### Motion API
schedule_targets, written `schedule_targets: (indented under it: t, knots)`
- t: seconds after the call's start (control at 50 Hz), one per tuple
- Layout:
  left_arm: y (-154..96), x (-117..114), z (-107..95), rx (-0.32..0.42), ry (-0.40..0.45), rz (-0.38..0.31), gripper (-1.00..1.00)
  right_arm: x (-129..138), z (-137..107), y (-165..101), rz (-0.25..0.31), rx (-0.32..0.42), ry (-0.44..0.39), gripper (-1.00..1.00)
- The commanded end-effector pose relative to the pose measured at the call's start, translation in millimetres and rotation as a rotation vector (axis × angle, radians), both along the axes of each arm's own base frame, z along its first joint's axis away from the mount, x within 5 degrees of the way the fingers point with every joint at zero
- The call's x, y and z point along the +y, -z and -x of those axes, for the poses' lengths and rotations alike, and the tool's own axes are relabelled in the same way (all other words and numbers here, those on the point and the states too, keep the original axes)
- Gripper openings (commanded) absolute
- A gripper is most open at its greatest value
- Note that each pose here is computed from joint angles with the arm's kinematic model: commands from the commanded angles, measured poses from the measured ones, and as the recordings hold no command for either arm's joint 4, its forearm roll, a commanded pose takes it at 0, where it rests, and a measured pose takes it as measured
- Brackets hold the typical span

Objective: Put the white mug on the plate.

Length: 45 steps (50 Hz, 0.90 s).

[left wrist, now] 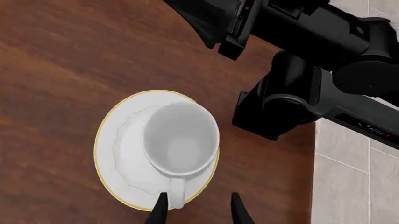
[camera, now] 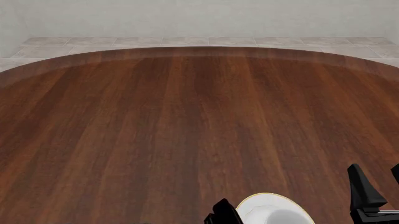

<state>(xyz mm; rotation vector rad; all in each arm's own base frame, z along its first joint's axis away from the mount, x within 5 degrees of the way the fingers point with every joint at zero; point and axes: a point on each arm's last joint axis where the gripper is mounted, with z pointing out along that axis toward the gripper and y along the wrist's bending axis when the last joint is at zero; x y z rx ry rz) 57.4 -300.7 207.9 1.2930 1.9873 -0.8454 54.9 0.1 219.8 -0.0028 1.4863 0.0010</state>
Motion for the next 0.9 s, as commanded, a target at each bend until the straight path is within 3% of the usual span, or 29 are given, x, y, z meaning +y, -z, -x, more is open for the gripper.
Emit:
schedule_targets:
  t: [0.02,0.56,0.74,0.76,0.9]
  knots:
    - [-16,6,-1,-0.005,-0.006,0.014,1.0,0,0,1,0.0,-0.002,0.001,1.0]
    - [-62,55,-9,-0.085,-0.032,0.092,1.0,0,0,1,0.0,-0.002,0.002,1.0]
    - [-62,55,-9,-0.085,-0.032,0.092,1.0,0,0,1,0.0,-0.002,0.002,1.0]
    - [-84,100,-19,-0.136,-0.121,0.166,1.0,0,0,1,0.0,-0.002,0.002,1.0]
    - [-89,122,-22,-0.158,-0.175,0.204,1.0,0,0,1,0.0,-0.002,0.002,1.0]
